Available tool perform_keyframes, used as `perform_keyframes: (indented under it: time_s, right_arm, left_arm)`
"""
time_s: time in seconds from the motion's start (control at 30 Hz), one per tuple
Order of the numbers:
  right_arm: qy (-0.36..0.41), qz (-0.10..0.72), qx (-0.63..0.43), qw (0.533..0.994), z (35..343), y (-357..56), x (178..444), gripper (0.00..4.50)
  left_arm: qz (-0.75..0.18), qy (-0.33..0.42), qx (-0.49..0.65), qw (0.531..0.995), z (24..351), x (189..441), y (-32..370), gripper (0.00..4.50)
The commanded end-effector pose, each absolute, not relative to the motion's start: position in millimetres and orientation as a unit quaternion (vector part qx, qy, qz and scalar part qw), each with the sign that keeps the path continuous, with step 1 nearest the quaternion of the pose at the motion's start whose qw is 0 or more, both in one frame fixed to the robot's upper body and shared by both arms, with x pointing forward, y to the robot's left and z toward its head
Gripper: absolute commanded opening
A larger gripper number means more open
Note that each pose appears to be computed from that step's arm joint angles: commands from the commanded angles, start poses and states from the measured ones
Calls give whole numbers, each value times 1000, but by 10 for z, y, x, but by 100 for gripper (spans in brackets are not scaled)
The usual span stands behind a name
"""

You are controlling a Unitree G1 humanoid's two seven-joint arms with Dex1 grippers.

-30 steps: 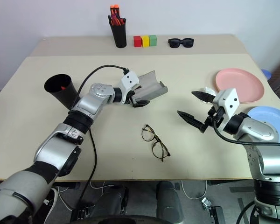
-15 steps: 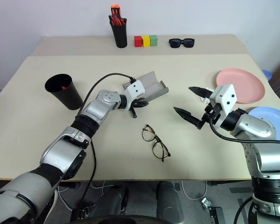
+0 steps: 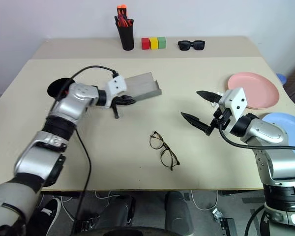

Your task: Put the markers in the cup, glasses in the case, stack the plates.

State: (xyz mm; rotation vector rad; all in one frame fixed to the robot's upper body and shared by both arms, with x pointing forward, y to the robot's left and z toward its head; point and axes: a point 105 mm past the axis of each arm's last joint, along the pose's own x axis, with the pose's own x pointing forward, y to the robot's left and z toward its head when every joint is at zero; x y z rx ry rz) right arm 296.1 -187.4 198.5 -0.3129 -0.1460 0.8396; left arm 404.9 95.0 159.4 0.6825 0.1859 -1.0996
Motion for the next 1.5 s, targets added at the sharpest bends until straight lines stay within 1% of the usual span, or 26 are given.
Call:
perform_keyframes:
  time_s: [0.03, 0.23, 0.3, 0.37, 0.43, 0.5, 0.7, 0.8, 0.83, 0.87, 0.93, 0.97, 1.1, 1.13, 1.17, 1.23, 1.33, 1.5]
  right_arm:
    - [-93, 410, -157, 894, 2075, -1849, 2956, 450]
    - [-94, 415, -159, 891, 2076, -1840, 2982, 450]
    - [-94, 417, -158, 890, 2080, -1836, 2985, 450]
    - [-93, 418, -159, 889, 2079, -1836, 2987, 450]
    - [-92, 418, -162, 889, 2078, -1842, 2989, 450]
    - [-92, 417, -162, 889, 2081, -1850, 2990, 450]
    - [-91, 417, -163, 889, 2077, -1857, 2982, 450]
    - [-91, 417, -164, 890, 2069, -1860, 2992, 450]
    - [-91, 416, -164, 890, 2070, -1861, 2995, 450]
    - [-91, 417, -164, 890, 2075, -1860, 2999, 450]
    - [-92, 417, -165, 889, 2083, -1857, 3002, 450]
    - [-92, 418, -165, 889, 2088, -1855, 3004, 450]
    - [-91, 424, -164, 886, 2084, -1828, 3001, 450]
    - [-86, 431, -167, 882, 2058, -1799, 2986, 450]
    - [-77, 443, -169, 877, 2012, -1766, 2956, 450]
    - [-60, 467, -166, 867, 1926, -1711, 2876, 450]
    - [-48, 473, -153, 867, 1916, -1688, 2863, 450]
    - [-28, 453, -133, 881, 2011, -1610, 2928, 450]
  left_arm:
    - [-555, 43, 336, 760, 1757, 3890, 1113, 4]
    - [-596, 24, 360, 717, 1633, 3726, 1243, 4]
    - [-612, -3, 379, 694, 1609, 3658, 1237, 4]
    - [-634, -22, 404, 658, 1548, 3560, 1258, 4]
    - [-628, 11, 440, 642, 1399, 3576, 1381, 4]
    - [-625, 25, 465, 626, 1300, 3570, 1478, 4]
    - [-617, 40, 475, 626, 1174, 3594, 1550, 4]
    - [-621, 33, 454, 638, 1149, 3594, 1497, 4]
    - [-629, 44, 438, 641, 1125, 3583, 1488, 4]
    - [-633, 58, 414, 652, 1121, 3591, 1477, 29]
    - [-639, 55, 392, 660, 1157, 3593, 1438, 94]
    - [-638, 45, 390, 663, 1187, 3599, 1418, 138]
    - [-634, 22, 388, 668, 1278, 3610, 1397, 340]
    - [-640, 28, 376, 669, 1293, 3595, 1408, 397]
    - [-647, 35, 366, 668, 1307, 3576, 1416, 444]
    - [-648, 25, 363, 669, 1367, 3564, 1404, 444]
    - [-655, 6, 345, 672, 1478, 3514, 1358, 444]
    - [-671, -22, 238, 702, 1783, 3366, 1229, 444]
